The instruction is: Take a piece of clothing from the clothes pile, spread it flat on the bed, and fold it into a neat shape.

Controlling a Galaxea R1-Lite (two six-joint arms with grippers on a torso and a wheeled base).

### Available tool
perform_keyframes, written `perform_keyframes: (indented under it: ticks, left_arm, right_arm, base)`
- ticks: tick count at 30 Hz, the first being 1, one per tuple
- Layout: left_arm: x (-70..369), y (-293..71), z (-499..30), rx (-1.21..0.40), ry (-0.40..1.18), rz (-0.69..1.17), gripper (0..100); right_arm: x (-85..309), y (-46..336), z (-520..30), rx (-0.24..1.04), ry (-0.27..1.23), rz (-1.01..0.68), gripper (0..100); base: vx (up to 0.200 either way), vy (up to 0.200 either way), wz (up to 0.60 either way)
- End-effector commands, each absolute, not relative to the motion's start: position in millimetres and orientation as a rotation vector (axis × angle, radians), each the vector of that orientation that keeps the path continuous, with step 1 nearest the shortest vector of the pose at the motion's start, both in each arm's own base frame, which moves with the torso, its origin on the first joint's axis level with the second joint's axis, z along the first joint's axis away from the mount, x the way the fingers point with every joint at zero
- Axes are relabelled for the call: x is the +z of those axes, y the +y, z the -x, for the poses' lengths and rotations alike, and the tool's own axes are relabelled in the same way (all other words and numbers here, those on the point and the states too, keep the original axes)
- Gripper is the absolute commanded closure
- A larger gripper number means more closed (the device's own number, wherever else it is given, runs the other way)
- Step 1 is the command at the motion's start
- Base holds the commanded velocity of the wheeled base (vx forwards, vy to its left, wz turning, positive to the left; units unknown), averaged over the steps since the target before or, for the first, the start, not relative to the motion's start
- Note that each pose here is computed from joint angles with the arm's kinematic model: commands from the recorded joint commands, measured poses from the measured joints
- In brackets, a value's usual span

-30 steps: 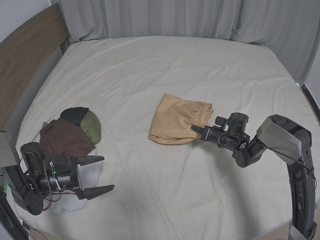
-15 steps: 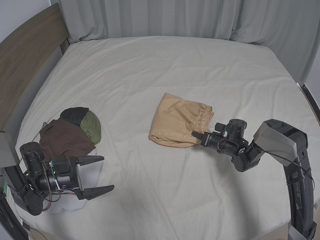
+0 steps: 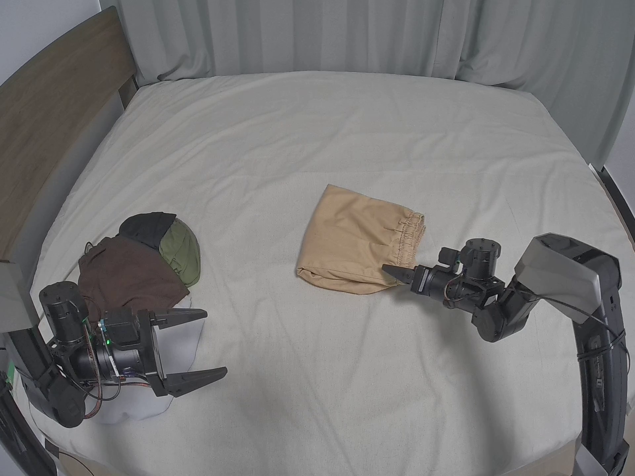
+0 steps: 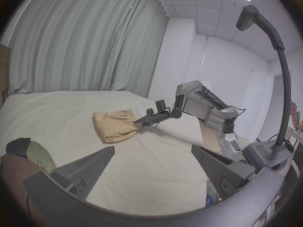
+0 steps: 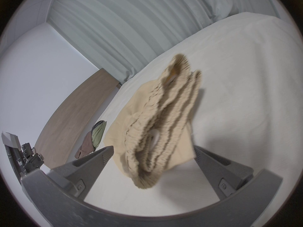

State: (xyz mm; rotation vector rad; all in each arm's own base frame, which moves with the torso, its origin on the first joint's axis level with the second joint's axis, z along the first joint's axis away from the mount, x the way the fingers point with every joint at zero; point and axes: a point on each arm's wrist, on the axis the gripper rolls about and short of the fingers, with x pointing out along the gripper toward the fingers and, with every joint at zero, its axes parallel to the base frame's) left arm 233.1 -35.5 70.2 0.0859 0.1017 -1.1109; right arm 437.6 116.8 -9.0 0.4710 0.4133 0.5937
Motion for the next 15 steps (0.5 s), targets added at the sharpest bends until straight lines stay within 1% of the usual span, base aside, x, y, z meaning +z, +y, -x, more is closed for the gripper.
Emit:
perform_keyframes:
  ticks: [1, 5, 9, 10, 12, 15]
  left_arm:
    - [72, -35, -233, -1.109, 0.092, -0.091, 0]
    - [73, -35, -233, -1.109, 0.090, -0.092, 0]
    - [73, -35, -234, -1.109, 0.089, -0.093, 0]
    - [73, -35, -234, -1.107, 0.087, -0.094, 0]
    - [73, -35, -234, -1.106, 0.089, -0.093, 0]
    - [72, -35, -233, -1.108, 0.096, -0.089, 0]
  right_arm:
    - [15, 92, -429, 0.553, 0.382, -0.464, 0]
    - [30, 81, -426, 0.538, 0.348, -0.435, 0]
    - [48, 80, -424, 0.546, 0.309, -0.427, 0]
    - [58, 81, -422, 0.555, 0.292, -0.426, 0]
    - [63, 84, -421, 0.562, 0.289, -0.425, 0]
    - [67, 102, -417, 0.605, 0.291, -0.419, 0]
  base:
    - [0.000, 0.000, 0.00]
    - [0.000, 0.000, 0.00]
    - [0.000, 0.000, 0.00]
    - [0.000, 0.000, 0.00]
    - [0.000, 0.000, 0.00]
    - [0.000, 0.000, 0.00]
